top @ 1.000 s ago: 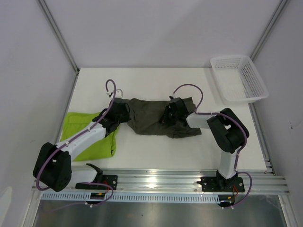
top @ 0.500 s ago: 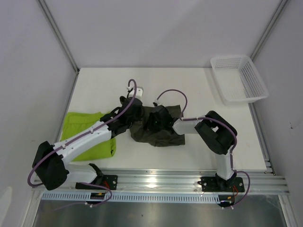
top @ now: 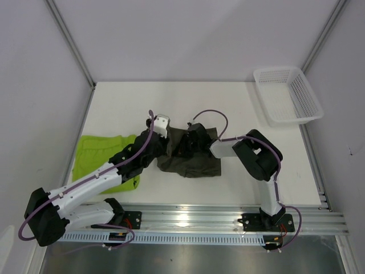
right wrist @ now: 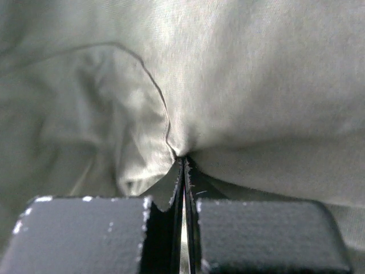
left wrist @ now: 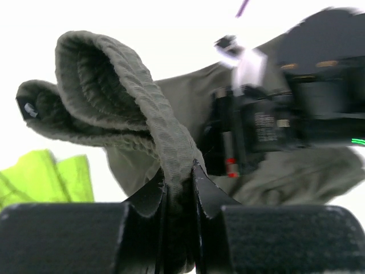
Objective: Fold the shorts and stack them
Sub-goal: Fold the shorts
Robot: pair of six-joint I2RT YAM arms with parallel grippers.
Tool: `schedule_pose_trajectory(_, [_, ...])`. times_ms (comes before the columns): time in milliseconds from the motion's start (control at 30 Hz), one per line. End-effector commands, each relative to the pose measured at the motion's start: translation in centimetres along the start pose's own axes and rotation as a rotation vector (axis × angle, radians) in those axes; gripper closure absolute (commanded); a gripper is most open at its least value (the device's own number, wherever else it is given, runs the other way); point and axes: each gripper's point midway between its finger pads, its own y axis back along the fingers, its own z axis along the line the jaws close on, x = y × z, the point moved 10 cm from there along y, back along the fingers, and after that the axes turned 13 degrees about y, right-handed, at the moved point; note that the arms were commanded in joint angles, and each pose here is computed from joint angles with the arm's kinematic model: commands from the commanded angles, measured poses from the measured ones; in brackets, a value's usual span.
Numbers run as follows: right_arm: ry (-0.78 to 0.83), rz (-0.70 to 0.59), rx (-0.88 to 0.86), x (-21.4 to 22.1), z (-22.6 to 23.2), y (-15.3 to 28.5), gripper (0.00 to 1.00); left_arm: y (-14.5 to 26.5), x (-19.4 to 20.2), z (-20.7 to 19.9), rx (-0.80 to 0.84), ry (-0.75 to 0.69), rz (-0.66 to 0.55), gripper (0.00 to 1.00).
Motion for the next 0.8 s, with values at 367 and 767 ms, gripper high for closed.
schedule_pose_trajectory(367, [-0.006, 0.063, -0.02, -1.2, 1.2, -1.3, 1.0, 0.0, -2.5, -4.3, 0.248, -0.082, -0.057, 0.89])
schedule_pose_trajectory(767, [0.033, -0.025, 0.023, -5.8, 1.9, 3.6, 0.66, -0.8, -1.6, -4.5, 0.152, -0.157, -0.035, 0.89])
